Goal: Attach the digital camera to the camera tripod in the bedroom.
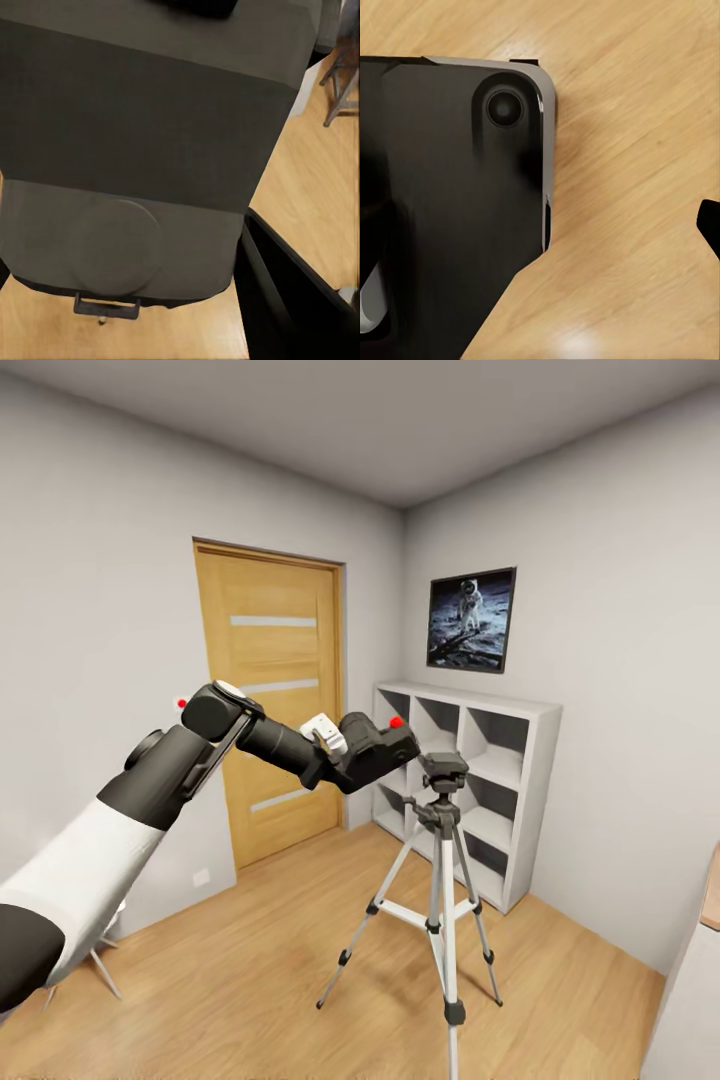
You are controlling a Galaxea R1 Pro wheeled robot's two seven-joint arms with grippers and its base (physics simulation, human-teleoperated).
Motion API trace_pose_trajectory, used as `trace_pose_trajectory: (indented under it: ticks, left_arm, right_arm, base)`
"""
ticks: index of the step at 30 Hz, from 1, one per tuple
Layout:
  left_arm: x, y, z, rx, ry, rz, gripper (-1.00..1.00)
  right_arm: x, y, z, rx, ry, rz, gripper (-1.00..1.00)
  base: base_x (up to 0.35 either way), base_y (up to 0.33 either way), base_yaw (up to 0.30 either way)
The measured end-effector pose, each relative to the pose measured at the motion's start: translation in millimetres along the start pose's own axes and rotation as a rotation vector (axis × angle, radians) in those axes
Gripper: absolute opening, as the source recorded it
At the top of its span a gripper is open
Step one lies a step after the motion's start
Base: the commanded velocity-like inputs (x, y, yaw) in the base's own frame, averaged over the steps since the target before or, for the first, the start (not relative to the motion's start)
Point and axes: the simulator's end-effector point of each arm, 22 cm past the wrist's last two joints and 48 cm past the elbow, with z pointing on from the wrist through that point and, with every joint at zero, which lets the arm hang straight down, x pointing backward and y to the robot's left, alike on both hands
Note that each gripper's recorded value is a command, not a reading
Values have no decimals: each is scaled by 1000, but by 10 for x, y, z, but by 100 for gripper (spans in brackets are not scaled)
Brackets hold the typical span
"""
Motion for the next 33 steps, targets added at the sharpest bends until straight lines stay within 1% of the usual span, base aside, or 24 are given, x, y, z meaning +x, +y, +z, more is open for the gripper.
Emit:
trace_pose_trajectory:
  ticks: [5,8,10,12,13,14,16,18,20,23,26,30,33]
  left_arm:
    - [-119,42,-18,7,-41,-21,-100]
    - [-201,157,-39,3,-50,-52,-100]
    - [-267,280,-74,-7,-50,-78,-100]
    - [-324,493,-124,-24,-37,-127,-100]
    - [-340,542,-136,-23,-34,-146,-100]
    - [-366,647,-157,-31,-25,-174,-100]
    - [-419,751,-162,-29,-13,-220,-100]
    - [-486,800,-140,-19,-2,-256,-100]
    - [-553,802,-100,-7,6,-277,-100]
    - [-616,765,-29,10,14,-285,-100]
    - [-691,655,94,37,22,-275,-100]
    - [-735,530,235,56,41,-246,-100]
    - [-647,445,391,54,100,-210,-100]
  right_arm:
    - [29,0,-1,0,8,0,100]
    - [49,1,-2,0,13,0,100]
    - [62,1,-3,0,16,0,100]
    - [74,1,-4,0,20,0,100]
    - [81,1,-4,0,21,0,100]
    - [87,1,-4,0,23,0,100]
    - [100,1,-5,0,26,0,100]
    - [113,1,-6,0,30,0,100]
    - [125,1,-7,0,33,0,100]
    - [144,1,-9,0,38,0,100]
    - [163,2,-10,0,43,0,100]
    - [187,2,-12,0,49,0,100]
    - [207,2,-14,-1,54,0,100]
  base:
    - [0,0,0]
    - [0,0,0]
    - [0,0,0]
    - [0,0,0]
    - [0,0,0]
    - [0,0,0]
    - [0,0,0]
    - [0,0,0]
    - [0,0,0]
    - [0,0,0]
    - [0,0,0]
    - [0,0,0]
    - [0,0,0]
